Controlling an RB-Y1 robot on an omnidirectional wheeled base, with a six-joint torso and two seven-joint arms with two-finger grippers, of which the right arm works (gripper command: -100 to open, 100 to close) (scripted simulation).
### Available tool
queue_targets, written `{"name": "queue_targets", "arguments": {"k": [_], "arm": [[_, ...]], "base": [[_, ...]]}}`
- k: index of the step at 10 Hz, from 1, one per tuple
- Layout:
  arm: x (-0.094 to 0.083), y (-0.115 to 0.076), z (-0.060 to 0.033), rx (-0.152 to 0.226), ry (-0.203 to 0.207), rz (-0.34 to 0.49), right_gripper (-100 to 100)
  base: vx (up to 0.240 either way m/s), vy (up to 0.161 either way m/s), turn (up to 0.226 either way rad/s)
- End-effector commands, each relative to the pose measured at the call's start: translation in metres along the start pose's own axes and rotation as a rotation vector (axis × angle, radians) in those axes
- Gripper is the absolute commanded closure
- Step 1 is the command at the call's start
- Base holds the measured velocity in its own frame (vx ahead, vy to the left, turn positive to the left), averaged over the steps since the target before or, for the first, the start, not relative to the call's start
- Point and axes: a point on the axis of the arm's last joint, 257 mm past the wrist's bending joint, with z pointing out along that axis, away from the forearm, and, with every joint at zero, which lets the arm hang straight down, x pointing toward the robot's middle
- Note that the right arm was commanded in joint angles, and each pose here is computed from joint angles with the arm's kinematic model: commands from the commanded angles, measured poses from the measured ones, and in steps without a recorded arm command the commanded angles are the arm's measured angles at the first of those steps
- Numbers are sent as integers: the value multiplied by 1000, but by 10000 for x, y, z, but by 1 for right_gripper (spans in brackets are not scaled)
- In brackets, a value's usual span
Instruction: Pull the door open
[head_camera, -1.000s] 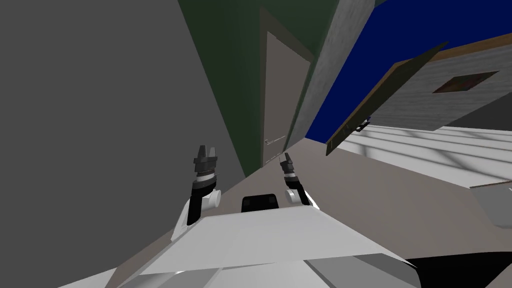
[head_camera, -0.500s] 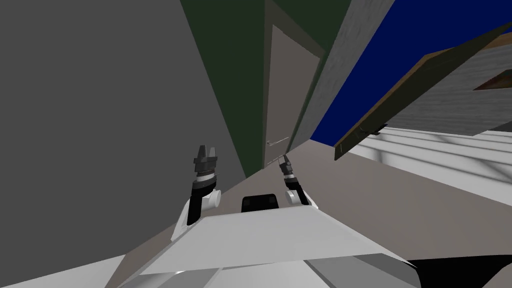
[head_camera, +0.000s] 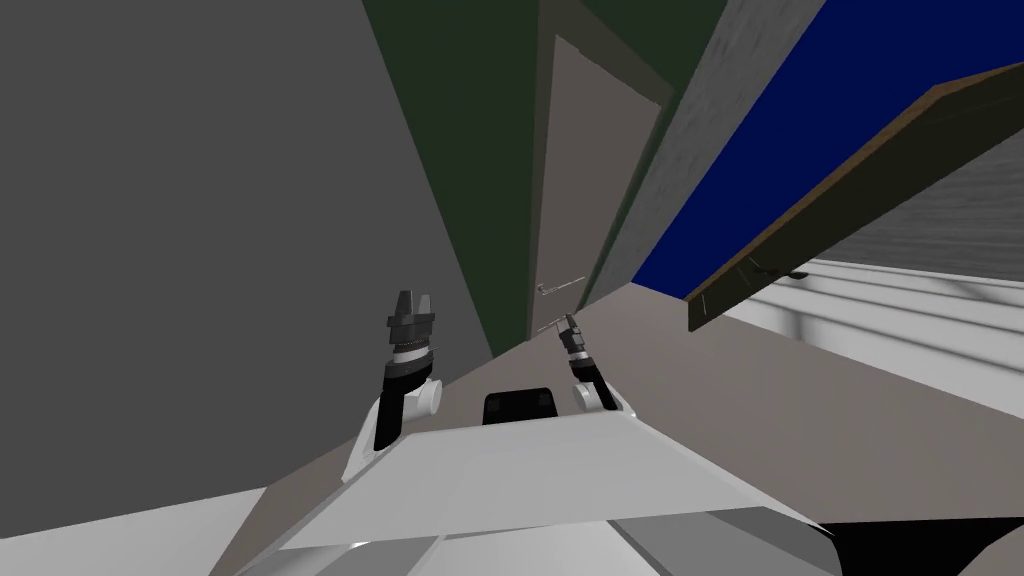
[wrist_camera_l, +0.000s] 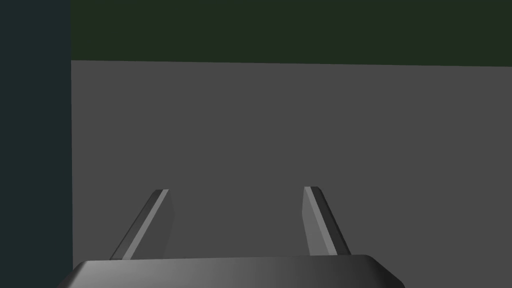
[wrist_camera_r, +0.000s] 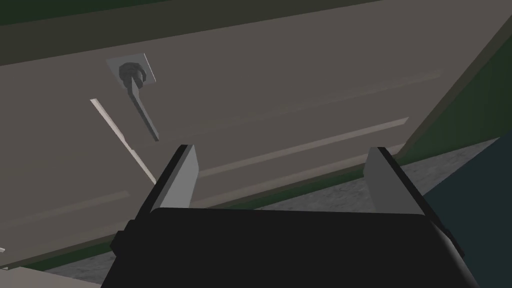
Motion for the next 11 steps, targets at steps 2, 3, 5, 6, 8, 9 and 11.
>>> {"name": "queue_targets", "arguments": {"k": [2, 3, 5, 6, 8, 9, 11], "arm": [[-46, -166, -65, 30, 5, 3, -100], [-69, -217, -81, 37, 10, 5, -100], [-115, -321, -129, 59, 11, 5, -100], [-144, -374, -150, 68, 15, 6, -100], [-224, -507, -214, 94, 19, 6, -100], [-280, -596, -265, 114, 19, 4, -100], [-375, -715, -334, 140, 20, 1, -100]], "base": [[58, -47, 72], [64, -53, 152], [48, -45, 66], [60, -57, 139], [74, -69, 150], [75, -86, 145], [62, -88, 142]]}}
